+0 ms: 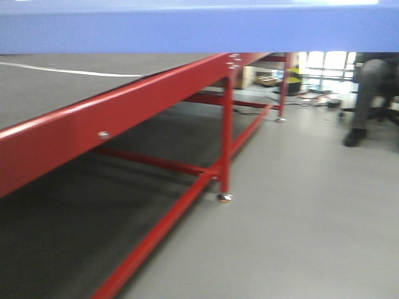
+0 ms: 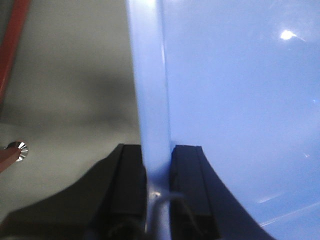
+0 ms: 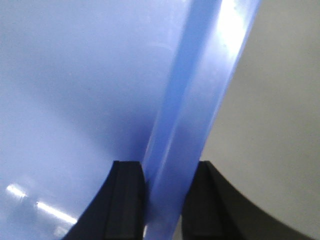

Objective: Grab blue tray and place on right shelf
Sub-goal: 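Hold the tray raised in both grippers while the base turns away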

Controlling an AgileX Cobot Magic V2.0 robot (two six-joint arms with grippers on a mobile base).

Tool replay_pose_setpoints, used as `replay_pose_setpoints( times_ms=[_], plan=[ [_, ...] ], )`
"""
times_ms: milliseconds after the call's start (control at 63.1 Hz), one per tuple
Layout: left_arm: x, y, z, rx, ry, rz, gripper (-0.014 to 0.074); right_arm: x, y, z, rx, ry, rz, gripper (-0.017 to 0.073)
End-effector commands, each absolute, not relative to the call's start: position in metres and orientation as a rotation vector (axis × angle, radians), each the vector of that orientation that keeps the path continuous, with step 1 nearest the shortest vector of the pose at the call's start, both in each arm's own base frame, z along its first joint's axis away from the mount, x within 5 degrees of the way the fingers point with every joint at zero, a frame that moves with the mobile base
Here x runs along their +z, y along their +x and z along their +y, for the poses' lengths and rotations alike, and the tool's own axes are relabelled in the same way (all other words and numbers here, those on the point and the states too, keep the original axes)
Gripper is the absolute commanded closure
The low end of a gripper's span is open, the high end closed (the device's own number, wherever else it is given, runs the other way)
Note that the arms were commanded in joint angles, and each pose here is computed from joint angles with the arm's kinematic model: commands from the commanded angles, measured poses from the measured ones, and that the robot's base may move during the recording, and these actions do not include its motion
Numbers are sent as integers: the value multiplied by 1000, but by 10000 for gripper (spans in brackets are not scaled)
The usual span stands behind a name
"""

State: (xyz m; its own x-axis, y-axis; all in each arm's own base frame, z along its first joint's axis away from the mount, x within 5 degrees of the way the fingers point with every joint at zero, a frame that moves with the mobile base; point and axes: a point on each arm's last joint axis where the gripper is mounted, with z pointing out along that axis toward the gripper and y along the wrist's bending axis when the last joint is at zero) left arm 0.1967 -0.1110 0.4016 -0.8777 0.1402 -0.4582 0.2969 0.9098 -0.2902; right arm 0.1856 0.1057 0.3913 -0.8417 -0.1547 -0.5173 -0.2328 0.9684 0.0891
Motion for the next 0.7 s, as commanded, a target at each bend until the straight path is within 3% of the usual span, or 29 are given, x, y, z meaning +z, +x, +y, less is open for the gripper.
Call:
replay_pose_setpoints(
  times_ms=[0,681],
  plan=[
    [412,182,-107,-504,372,2654,642,406,183,99,149,-329,2501,536],
    [412,182,-107,-511,372,2654,642,406,183,99,150,-329,2502,536]
  ],
)
